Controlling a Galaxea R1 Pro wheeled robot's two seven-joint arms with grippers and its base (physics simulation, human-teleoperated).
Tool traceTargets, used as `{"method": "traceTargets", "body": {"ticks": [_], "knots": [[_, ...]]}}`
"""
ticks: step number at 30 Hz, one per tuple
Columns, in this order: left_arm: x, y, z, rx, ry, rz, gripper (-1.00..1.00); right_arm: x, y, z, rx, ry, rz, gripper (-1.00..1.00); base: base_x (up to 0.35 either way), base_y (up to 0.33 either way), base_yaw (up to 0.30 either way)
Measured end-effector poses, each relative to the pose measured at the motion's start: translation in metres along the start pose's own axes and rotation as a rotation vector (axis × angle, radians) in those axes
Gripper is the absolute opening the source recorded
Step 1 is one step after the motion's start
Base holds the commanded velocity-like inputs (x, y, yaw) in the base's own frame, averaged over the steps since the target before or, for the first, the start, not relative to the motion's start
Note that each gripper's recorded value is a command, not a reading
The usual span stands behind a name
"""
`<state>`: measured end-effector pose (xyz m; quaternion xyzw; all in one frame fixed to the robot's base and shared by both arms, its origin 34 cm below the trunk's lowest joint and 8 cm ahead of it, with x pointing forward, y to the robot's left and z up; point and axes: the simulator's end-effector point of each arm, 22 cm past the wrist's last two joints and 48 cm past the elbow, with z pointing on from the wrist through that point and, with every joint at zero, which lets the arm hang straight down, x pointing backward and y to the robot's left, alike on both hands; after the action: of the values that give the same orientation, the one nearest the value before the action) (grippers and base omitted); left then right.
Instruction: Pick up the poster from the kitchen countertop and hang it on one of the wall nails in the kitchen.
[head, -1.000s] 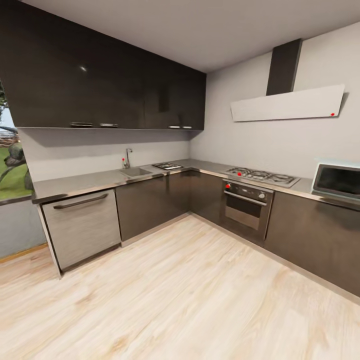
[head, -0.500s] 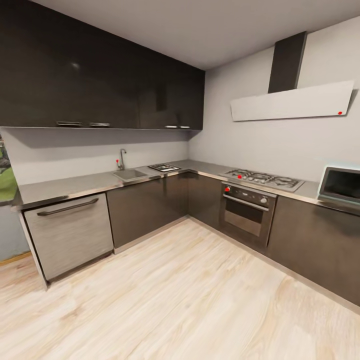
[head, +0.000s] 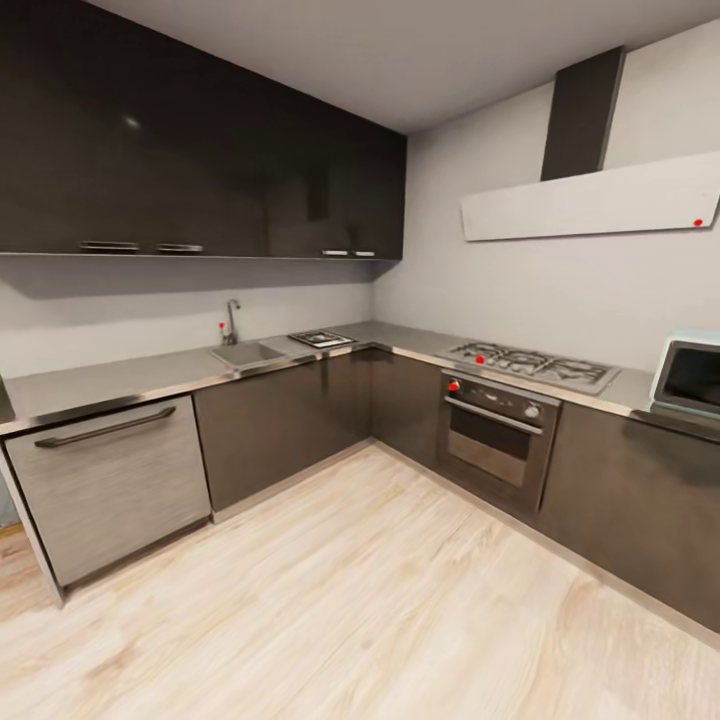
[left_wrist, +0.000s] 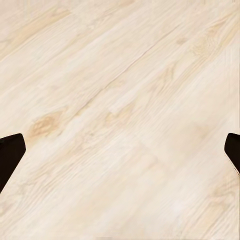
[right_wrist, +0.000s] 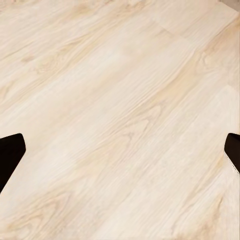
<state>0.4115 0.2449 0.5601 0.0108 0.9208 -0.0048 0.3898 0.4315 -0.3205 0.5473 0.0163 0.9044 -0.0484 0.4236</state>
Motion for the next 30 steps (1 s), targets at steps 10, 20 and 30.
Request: {"method": "traceTargets", "body": {"ticks": [10,20,30], "knots": [[0.0,0.0,0.0,0.0,0.0,0.0,1.0,0.0,0.0,0.0,0.0,0.0,0.0,1.0,0.317,-0.106,0.0],[-0.0001,0.0,0.0,0.0,0.0,0.0,1.0,0.0,0.0,0.0,0.0,0.0,0.0,1.0,0.317,-0.106,0.0],[0.0,0.0,0.0,0.0,0.0,0.0,1.0,0.0007,0.0001,-0.0002,0.0,0.001,0.0,1.0,0.317,-0.106,0.0]]}}
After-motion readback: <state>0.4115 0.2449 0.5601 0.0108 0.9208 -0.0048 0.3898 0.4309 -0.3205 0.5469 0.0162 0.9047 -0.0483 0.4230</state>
